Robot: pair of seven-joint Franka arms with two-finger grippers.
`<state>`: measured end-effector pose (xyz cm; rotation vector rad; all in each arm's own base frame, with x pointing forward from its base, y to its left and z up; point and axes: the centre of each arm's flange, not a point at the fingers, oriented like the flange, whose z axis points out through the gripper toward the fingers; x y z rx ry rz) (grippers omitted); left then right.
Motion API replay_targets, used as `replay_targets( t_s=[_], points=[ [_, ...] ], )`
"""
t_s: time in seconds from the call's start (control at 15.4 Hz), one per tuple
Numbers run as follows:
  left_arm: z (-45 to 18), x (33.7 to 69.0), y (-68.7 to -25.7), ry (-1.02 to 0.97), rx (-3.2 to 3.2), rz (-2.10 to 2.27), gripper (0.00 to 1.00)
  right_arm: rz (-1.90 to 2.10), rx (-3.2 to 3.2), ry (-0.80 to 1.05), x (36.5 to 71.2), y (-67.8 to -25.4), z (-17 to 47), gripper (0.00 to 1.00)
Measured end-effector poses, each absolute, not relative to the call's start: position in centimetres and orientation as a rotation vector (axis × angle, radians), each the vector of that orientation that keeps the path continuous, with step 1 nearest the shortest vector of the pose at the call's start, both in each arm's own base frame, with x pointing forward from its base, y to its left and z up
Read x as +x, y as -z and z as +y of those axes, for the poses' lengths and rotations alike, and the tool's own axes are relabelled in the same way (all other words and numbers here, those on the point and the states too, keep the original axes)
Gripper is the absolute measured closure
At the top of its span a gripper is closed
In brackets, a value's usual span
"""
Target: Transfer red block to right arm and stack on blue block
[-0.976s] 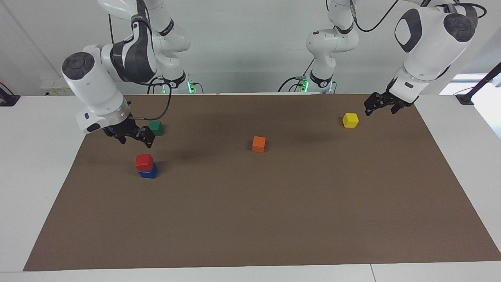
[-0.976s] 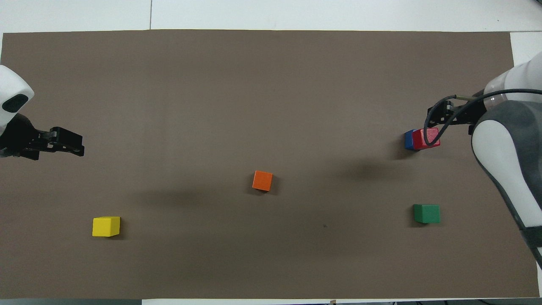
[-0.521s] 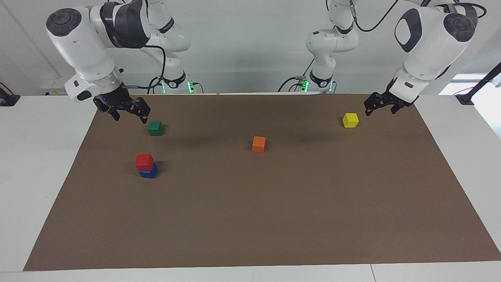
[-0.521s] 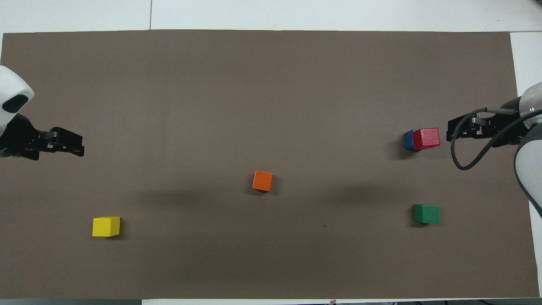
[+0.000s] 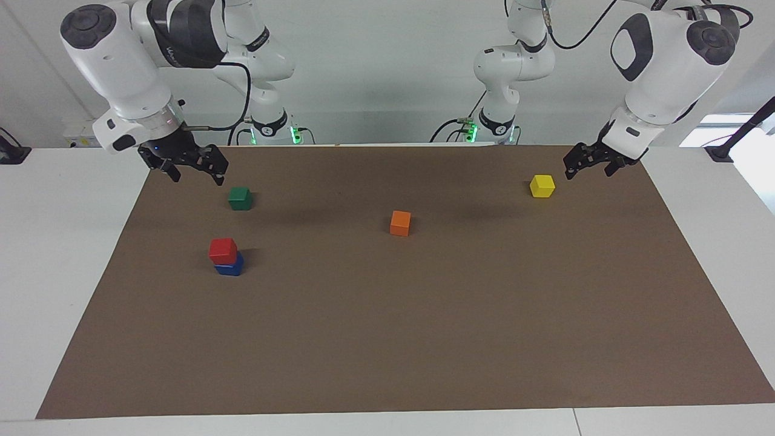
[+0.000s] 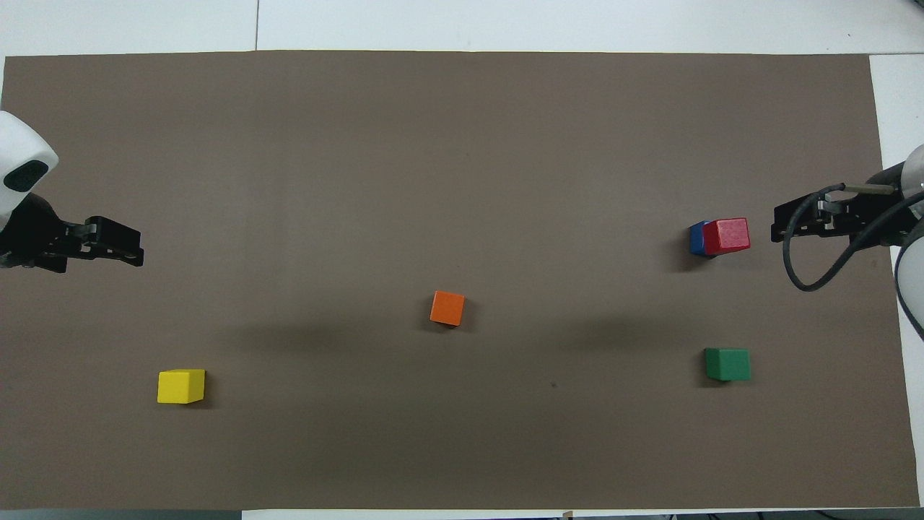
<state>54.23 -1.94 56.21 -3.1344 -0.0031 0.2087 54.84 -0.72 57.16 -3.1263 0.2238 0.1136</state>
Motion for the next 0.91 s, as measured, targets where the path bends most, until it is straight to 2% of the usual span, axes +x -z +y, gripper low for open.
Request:
replay_targets(
  t_s=[0.91],
  points=[
    [-1.9,54.2,-56.2,-0.209,-3.134,-0.003,0.0,0.28,-3.12,-0.084,54.5,-58.4,-2.8,0.0]
  ],
)
